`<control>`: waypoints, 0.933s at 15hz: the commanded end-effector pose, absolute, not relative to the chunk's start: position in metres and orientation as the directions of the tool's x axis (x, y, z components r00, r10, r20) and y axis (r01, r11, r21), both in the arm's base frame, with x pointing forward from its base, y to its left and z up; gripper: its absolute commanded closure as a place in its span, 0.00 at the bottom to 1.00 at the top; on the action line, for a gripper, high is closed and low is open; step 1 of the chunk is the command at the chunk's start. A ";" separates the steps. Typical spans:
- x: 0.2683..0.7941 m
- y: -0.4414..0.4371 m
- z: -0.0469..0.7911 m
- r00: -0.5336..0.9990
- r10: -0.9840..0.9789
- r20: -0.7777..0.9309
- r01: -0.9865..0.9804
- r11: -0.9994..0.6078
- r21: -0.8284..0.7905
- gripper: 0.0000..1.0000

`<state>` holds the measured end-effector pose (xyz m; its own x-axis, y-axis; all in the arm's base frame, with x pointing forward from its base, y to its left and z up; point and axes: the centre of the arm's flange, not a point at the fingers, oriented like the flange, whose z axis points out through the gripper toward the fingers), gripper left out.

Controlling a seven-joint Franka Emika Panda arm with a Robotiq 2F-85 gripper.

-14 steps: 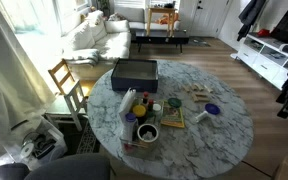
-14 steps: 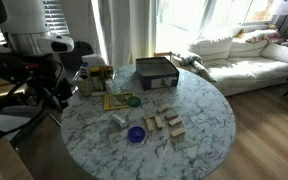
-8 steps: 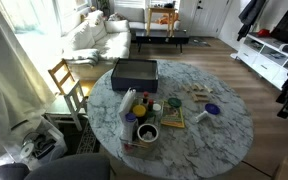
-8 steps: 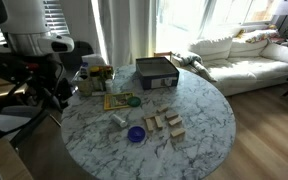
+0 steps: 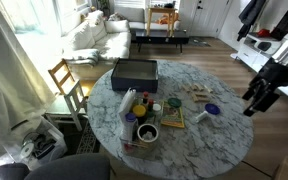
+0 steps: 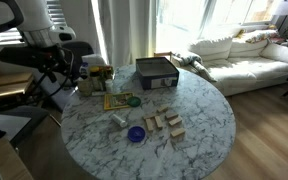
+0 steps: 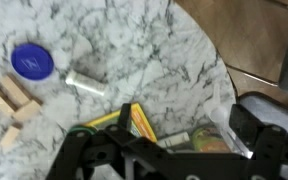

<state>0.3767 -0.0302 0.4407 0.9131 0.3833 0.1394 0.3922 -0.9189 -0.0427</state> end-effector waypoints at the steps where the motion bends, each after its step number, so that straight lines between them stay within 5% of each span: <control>1: 0.440 0.045 0.427 0.814 0.530 0.237 0.554 -0.832 -0.041 0.00; 10: 0.542 0.213 0.389 0.542 0.792 0.281 0.831 -0.556 -0.036 0.00; 11: 0.504 0.199 0.399 0.580 0.764 0.281 0.800 -0.599 -0.023 0.00; 14: 0.527 0.215 0.386 0.556 0.783 0.278 0.820 -0.572 -0.029 0.00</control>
<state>0.5274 0.2154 0.3859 0.5561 0.7832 0.2782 0.8198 -0.5719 -0.0286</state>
